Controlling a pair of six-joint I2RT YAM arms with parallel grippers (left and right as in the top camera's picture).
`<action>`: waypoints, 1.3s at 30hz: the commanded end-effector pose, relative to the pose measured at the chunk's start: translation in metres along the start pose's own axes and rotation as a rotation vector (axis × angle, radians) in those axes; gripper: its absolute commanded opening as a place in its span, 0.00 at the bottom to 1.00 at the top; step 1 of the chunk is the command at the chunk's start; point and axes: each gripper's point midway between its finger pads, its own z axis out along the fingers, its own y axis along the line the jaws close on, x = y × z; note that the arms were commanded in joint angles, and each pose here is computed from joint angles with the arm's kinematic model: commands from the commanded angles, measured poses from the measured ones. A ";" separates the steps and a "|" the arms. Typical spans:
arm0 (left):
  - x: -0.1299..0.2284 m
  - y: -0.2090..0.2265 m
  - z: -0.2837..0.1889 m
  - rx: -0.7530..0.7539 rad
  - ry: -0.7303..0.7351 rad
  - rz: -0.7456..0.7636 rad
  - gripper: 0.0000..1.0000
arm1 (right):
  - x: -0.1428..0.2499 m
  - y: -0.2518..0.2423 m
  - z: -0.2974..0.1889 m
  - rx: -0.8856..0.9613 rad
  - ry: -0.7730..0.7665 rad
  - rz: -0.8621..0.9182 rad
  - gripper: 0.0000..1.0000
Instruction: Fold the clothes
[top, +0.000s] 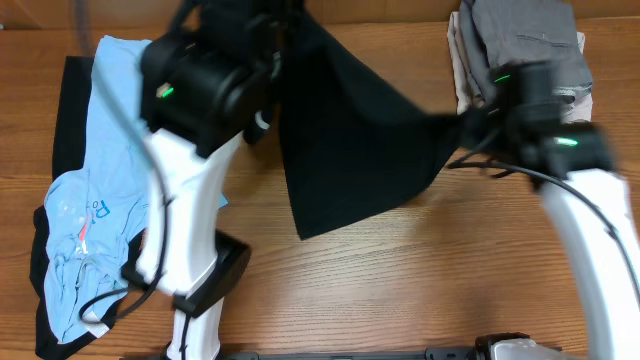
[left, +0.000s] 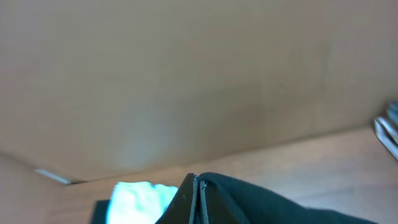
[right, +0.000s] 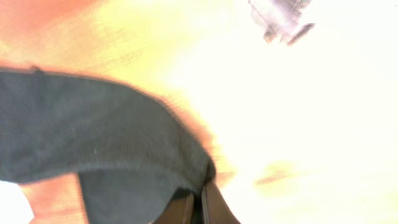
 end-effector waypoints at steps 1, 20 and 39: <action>-0.027 0.063 -0.070 -0.109 -0.124 -0.089 0.04 | -0.033 0.000 -0.069 -0.010 -0.134 -0.045 0.04; -0.011 0.175 -0.251 -0.124 -0.335 -0.296 0.04 | -0.039 -0.010 -0.301 -0.017 -0.548 -0.085 0.04; 0.050 0.104 -0.032 -0.229 0.193 -0.105 0.04 | -0.085 -0.016 -0.088 0.051 -0.025 -0.138 0.04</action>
